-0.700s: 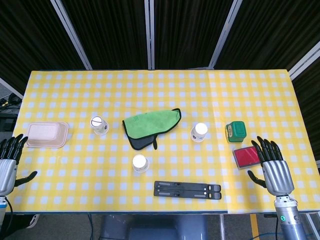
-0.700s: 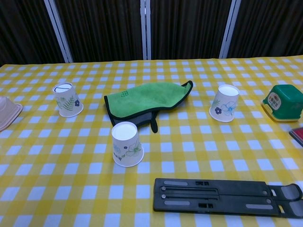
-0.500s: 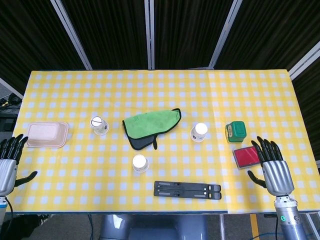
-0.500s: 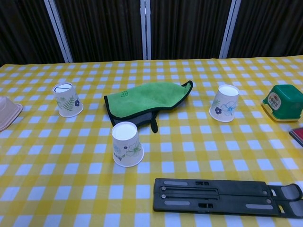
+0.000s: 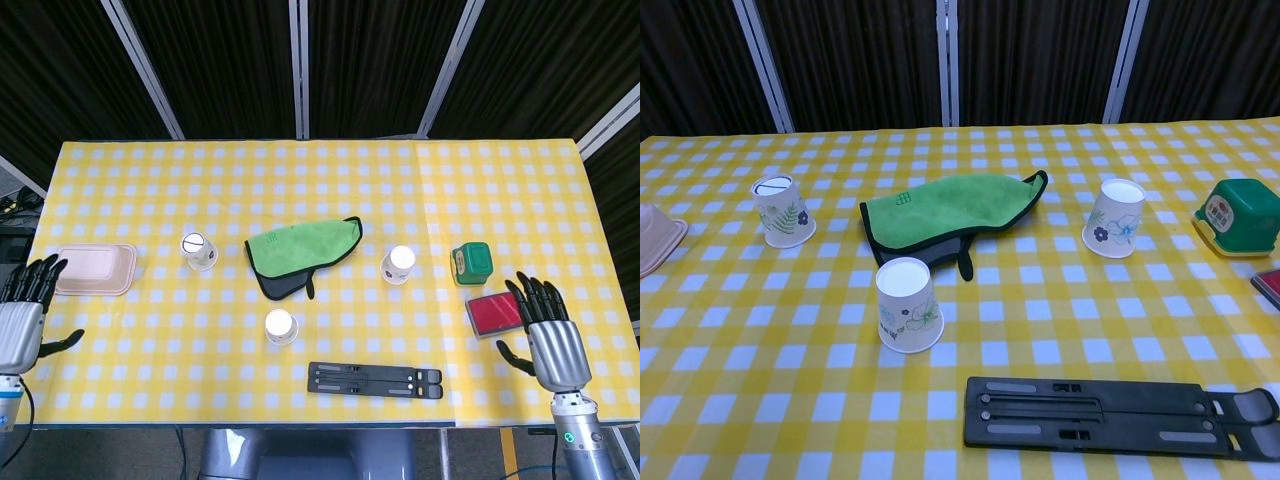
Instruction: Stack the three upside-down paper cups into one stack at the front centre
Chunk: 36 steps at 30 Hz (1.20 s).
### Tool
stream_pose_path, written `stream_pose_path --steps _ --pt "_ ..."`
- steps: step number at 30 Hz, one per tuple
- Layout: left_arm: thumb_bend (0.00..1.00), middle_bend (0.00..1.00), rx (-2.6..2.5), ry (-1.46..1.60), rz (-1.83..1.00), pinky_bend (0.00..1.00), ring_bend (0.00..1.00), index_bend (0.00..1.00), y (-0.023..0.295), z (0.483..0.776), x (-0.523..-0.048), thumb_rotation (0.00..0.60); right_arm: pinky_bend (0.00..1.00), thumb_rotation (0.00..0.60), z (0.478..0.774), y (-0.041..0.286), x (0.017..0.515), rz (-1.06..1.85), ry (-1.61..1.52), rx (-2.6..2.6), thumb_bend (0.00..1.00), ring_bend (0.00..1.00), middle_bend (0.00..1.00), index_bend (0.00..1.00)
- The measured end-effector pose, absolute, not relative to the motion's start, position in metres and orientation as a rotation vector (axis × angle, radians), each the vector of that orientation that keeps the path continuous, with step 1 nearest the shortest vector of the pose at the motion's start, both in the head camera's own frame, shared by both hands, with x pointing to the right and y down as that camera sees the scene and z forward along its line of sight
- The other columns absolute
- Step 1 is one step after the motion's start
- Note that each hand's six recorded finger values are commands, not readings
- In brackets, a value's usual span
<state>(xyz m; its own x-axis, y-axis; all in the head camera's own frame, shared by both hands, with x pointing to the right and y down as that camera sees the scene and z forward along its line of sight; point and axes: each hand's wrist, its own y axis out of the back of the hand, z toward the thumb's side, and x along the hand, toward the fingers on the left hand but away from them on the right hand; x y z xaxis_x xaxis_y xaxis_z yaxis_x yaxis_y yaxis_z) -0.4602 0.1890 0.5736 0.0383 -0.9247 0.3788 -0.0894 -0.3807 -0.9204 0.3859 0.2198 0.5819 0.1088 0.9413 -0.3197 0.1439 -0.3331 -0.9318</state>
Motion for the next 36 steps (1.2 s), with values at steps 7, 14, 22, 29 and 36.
stream_pose_path --steps 7,14,22,29,36 --pt "0.07 0.00 -1.612 0.947 -1.475 0.00 0.00 0.08 0.146 0.589 -0.448 0.600 0.00 0.600 0.581 0.220 0.385 1.293 -1.091 -1.636 0.14 0.00 0.00 0.00" --pt "0.12 0.00 -1.682 0.840 -1.564 0.00 0.00 0.18 0.099 0.615 -0.428 0.600 0.00 0.600 0.579 0.219 0.388 1.288 -1.111 -1.650 0.14 0.00 0.00 0.00" --pt "0.18 0.00 -1.736 0.777 -1.598 0.00 0.00 0.27 0.062 0.638 -0.397 0.600 0.00 0.600 0.580 0.216 0.394 1.300 -1.133 -1.659 0.14 0.00 0.00 0.00" --pt "0.19 0.00 -1.750 0.718 -1.625 0.00 0.00 0.19 0.051 0.659 -0.376 0.600 0.00 0.600 0.580 0.214 0.398 1.307 -1.151 -1.665 0.14 0.00 0.00 0.00" --pt "0.20 0.00 -1.777 0.699 -1.648 0.00 0.00 0.19 0.043 0.678 -0.358 0.600 0.00 0.600 0.581 0.211 0.402 1.315 -1.163 -1.670 0.14 0.00 0.00 0.00"
